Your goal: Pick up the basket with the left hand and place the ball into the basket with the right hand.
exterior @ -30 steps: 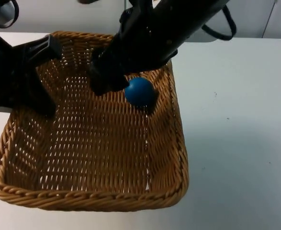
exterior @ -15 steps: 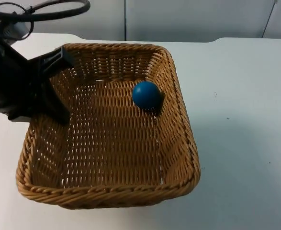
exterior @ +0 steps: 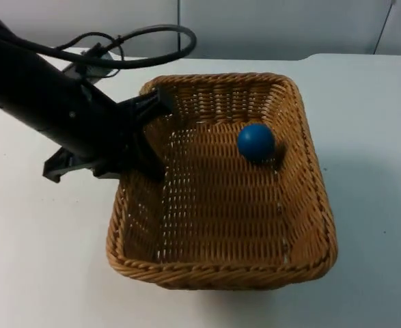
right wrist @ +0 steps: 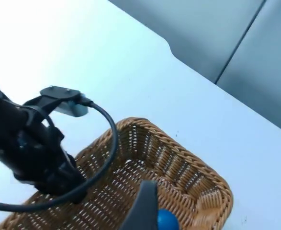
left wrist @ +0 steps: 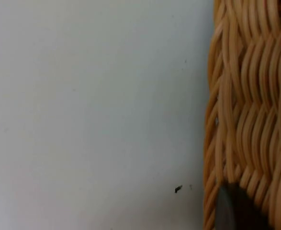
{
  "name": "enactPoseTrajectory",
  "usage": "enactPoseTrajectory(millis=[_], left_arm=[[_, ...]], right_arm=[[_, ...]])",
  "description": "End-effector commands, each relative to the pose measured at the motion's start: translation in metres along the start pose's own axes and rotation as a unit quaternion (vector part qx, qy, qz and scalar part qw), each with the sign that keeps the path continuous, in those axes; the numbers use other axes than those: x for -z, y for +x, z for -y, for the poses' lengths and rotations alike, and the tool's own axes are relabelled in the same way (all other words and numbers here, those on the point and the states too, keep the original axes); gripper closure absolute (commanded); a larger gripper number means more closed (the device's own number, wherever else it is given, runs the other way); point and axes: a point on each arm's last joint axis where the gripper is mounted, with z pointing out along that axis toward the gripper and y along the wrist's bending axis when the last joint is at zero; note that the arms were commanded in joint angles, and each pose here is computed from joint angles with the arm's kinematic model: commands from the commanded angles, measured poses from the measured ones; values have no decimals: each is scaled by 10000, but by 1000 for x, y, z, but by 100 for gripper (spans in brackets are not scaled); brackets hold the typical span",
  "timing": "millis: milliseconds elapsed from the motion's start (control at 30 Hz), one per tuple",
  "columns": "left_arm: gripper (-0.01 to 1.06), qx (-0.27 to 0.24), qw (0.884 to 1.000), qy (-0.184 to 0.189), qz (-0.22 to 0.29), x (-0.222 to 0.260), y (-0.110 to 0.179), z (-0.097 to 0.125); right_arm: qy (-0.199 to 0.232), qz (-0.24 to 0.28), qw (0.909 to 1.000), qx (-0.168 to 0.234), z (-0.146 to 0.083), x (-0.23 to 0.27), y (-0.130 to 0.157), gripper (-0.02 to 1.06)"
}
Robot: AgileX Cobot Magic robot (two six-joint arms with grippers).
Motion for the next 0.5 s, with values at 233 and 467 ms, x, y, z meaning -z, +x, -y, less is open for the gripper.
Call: enactPoseTrajectory(millis=[233, 467], left_arm=[[105, 269, 9996, 35, -3, -34, -7, 0], [105, 210, 9995, -175, 166, -41, -10, -8]], right_arm=[[65, -162, 9998, -40, 2, 5, 4, 27], [-19, 113, 9998, -166, 1, 16, 14, 27]])
